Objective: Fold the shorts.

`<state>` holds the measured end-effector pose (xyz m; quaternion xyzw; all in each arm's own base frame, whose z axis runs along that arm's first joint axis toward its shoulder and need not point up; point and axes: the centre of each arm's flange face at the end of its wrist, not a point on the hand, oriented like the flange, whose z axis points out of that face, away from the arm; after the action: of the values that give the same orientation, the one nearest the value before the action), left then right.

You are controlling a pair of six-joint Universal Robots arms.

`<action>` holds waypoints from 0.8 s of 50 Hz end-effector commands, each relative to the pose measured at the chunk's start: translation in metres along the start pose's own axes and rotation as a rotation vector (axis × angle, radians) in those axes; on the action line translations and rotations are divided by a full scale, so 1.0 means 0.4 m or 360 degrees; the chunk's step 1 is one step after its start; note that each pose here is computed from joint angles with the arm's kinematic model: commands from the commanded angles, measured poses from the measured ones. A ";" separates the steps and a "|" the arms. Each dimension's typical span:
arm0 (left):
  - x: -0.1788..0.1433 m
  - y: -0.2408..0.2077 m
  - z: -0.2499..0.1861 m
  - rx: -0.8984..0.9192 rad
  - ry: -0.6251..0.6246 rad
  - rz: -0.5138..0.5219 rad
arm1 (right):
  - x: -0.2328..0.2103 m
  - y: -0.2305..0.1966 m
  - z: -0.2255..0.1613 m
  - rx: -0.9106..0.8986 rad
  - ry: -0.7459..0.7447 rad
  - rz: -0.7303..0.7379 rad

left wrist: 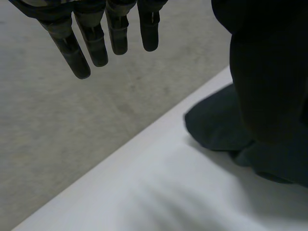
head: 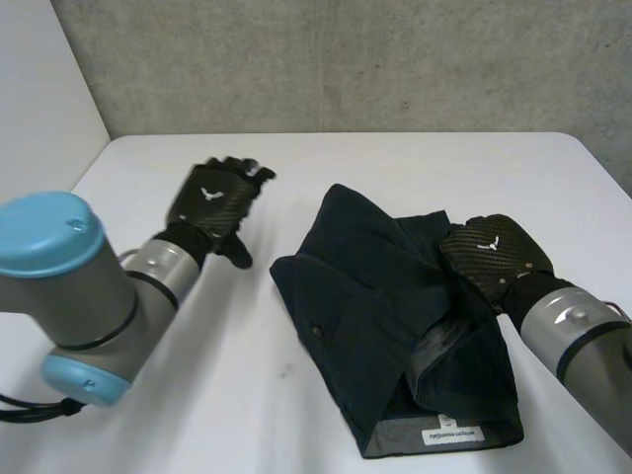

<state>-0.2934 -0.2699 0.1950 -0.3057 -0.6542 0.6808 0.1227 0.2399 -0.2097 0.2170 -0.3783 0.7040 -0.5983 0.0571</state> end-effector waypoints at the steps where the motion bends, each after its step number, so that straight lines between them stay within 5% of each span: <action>1: 0.084 0.099 0.067 -0.0036 0.0208 0.0178 | 0.011 -0.040 -0.032 0.0112 0.0010 0.0003; 7: 0.124 0.146 0.110 -0.0038 0.0256 0.0329 | 0.019 -0.045 -0.049 0.0131 0.0028 0.0015; 17: 0.157 0.145 0.123 -0.0028 0.0302 0.0332 | 0.042 -0.042 -0.053 0.0139 0.0090 0.0024; 23: 0.098 0.051 0.118 0.0038 0.0067 0.0332 | 0.100 -0.068 -0.034 0.0197 0.0195 0.0019; 30: 0.033 -0.143 0.021 0.0208 -0.0234 0.0138 | 0.146 -0.112 0.036 0.0330 0.0245 0.0072; 40: 0.179 -0.201 -0.180 0.0129 0.0001 -0.0008 | 0.197 -0.170 0.204 0.0506 0.0203 0.0329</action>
<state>-0.3211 -0.2097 0.2693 -0.2733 -0.6024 0.7419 0.1098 0.2382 -0.2947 0.2853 -0.2693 0.6402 -0.7141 0.0876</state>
